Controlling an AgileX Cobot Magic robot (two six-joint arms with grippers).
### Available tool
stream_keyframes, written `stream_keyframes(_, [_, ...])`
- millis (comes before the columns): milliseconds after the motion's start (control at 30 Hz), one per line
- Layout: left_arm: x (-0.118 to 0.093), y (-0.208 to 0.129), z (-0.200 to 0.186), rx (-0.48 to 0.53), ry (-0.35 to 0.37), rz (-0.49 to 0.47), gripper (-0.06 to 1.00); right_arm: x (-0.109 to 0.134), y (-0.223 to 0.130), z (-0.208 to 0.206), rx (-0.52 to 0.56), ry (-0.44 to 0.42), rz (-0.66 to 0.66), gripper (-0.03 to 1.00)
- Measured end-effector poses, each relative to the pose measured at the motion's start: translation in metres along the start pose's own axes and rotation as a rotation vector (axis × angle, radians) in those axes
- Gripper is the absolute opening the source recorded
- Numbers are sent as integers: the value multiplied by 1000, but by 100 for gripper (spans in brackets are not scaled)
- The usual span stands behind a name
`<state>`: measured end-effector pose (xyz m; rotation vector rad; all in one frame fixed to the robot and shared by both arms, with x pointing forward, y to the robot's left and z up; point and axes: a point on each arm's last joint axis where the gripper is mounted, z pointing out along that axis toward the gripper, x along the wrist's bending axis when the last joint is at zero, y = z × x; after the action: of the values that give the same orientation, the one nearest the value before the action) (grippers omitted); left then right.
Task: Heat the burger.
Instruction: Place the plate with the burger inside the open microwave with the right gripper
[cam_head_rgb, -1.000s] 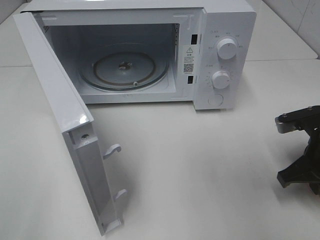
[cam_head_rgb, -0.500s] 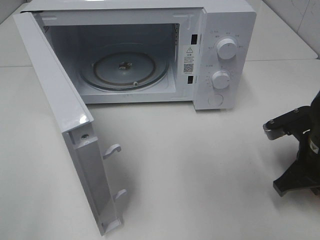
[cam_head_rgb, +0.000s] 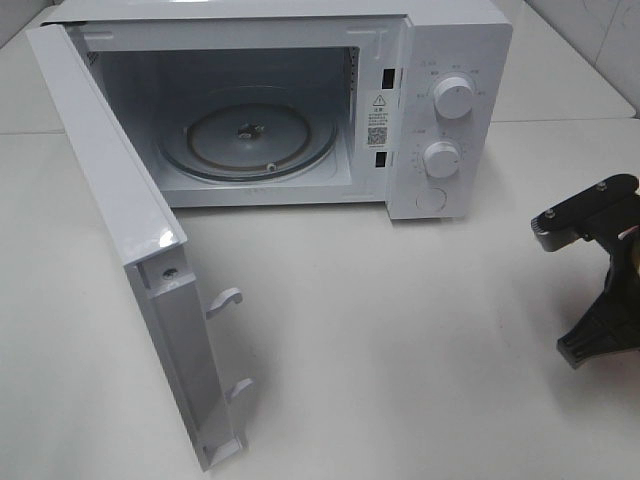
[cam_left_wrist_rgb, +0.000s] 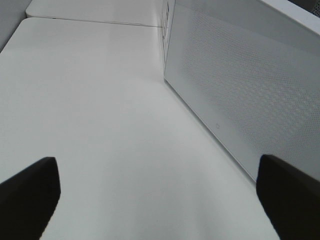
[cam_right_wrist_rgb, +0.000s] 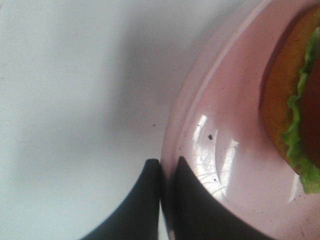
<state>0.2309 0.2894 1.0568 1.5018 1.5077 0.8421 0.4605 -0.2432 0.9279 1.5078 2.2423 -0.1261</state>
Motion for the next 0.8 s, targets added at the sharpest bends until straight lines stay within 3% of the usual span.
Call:
stream_keyframes(467, [0,0,0,0,0,0,99,-17,-10,-27,-24,-67,42,2])
stream_keyframes(800, [0,0,0,0,0,0,99,7,-12,-40,-21,-76,-70,2])
